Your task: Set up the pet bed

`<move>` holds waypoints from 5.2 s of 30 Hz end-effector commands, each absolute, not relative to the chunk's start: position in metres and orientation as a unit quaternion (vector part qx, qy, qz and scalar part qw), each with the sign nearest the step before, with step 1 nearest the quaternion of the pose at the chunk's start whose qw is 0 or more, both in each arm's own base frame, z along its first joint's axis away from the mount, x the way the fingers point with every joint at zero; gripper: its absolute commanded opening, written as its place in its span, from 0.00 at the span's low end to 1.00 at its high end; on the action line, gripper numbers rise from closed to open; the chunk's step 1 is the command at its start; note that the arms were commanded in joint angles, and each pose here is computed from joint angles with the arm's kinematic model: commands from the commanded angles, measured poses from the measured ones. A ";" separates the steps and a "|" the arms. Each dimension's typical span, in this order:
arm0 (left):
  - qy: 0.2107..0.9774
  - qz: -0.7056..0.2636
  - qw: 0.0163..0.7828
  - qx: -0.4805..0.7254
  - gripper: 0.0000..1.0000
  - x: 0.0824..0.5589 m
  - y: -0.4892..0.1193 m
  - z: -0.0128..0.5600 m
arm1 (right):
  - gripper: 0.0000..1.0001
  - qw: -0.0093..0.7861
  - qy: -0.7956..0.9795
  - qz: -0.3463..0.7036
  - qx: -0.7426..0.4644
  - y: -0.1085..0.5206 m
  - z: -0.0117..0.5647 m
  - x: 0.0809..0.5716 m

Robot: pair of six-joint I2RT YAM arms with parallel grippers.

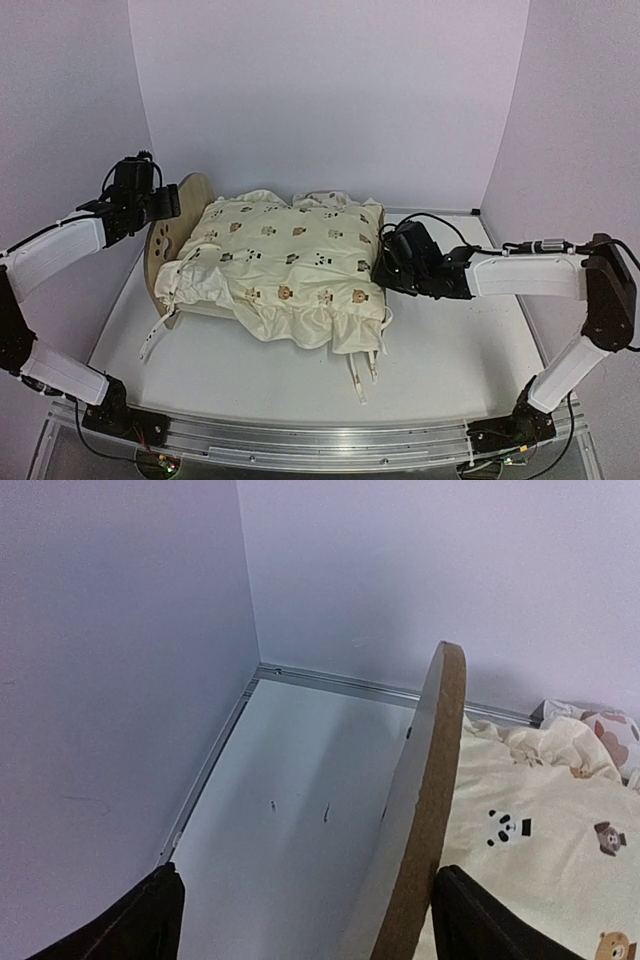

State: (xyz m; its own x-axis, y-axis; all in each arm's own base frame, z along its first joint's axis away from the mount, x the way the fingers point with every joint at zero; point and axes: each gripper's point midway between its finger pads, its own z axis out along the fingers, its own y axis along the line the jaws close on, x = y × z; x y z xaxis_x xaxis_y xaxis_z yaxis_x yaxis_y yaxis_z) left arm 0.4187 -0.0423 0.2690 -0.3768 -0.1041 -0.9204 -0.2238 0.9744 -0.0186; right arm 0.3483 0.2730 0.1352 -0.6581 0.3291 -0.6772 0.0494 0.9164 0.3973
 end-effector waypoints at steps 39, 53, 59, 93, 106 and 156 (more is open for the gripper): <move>0.737 -0.304 0.502 0.336 0.57 0.212 -0.390 0.319 | 0.73 0.242 0.932 0.242 -0.121 0.230 0.160 0.193; 0.702 -0.188 0.437 0.530 0.58 0.160 -0.472 0.217 | 0.76 0.252 0.933 0.236 -0.105 0.220 0.152 0.191; 0.709 -0.155 0.453 0.517 0.56 0.175 -0.477 0.209 | 0.76 0.247 0.934 0.235 -0.104 0.217 0.146 0.187; 0.701 -0.174 0.558 0.409 0.00 0.217 -0.441 0.289 | 0.69 0.229 0.895 0.347 -0.161 0.270 0.158 0.177; 0.705 -0.228 0.565 0.363 0.00 0.227 -0.409 0.321 | 0.68 0.240 0.870 0.368 -0.224 0.318 0.168 0.184; 0.706 -0.231 0.586 0.325 0.00 0.241 -0.396 0.336 | 0.16 0.451 0.822 0.230 -0.260 0.370 0.163 0.251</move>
State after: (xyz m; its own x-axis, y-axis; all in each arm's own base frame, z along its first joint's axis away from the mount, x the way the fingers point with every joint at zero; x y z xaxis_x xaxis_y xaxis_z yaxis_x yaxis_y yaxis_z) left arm 0.2396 -0.4019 0.2972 -0.1369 0.3017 -0.9435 0.7455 0.6586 0.1024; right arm 0.2433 0.3671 0.1546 -0.4896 -0.2596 -0.8324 -0.6438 0.7515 0.1443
